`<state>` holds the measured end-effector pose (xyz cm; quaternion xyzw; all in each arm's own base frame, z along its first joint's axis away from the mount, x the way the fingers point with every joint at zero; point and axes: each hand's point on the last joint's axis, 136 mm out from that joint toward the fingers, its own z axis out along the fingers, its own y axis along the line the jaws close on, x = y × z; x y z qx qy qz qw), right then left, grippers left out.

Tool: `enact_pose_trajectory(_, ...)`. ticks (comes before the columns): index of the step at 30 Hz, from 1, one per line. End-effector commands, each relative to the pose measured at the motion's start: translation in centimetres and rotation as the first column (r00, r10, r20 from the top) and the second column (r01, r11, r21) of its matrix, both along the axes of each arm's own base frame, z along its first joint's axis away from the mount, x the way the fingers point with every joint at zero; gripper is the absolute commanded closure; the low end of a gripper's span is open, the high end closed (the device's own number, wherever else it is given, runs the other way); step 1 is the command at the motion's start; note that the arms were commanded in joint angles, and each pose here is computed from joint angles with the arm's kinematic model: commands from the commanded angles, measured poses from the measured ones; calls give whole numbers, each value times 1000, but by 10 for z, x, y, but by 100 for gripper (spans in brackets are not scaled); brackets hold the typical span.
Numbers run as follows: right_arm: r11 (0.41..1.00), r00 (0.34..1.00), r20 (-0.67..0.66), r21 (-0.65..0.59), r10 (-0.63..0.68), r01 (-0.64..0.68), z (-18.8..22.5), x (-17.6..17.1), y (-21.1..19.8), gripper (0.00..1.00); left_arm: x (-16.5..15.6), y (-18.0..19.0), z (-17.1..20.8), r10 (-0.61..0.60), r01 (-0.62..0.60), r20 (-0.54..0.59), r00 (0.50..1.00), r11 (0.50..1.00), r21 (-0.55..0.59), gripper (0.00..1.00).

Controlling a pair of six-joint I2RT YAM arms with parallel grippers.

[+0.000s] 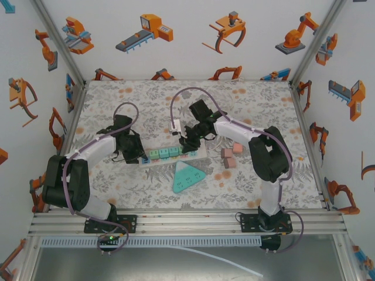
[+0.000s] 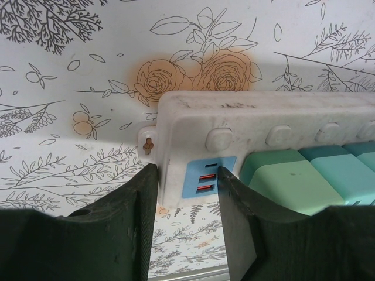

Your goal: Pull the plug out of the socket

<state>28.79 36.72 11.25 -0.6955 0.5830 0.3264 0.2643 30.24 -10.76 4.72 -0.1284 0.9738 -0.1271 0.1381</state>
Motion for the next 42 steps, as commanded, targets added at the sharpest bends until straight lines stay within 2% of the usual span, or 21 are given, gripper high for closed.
enact_pose_trajectory(1,992,999,-11,122,38,-36,38,-2,21,82,-27,10,-31,-25,36,-115,993,994,103,56)
enact_pose_trajectory(7,992,991,92,66,100,-106,34,-9,17,83,-25,11,-30,-22,36,-114,993,993,117,56)
enact_pose_trajectory(11,989,987,114,80,113,-123,42,-12,16,83,-23,12,-31,-17,31,-115,993,992,123,56)
enact_pose_trajectory(21,989,992,84,106,91,-99,54,-13,16,83,-20,13,-25,-13,25,-92,996,992,127,56)
enact_pose_trajectory(24,985,997,25,153,75,-78,61,-12,16,83,-19,13,-21,-11,22,-81,997,992,126,56)
enact_pose_trajectory(34,990,999,33,132,39,-44,62,-12,5,84,-14,11,-4,-7,11,-38,999,994,109,53)
enact_pose_trajectory(38,986,998,-2,154,-58,58,81,1,0,84,-10,8,16,-7,6,17,1000,997,83,47)
enact_pose_trajectory(42,940,957,-126,192,-260,281,113,27,-12,84,-2,-1,51,-28,25,117,993,999,23,43)
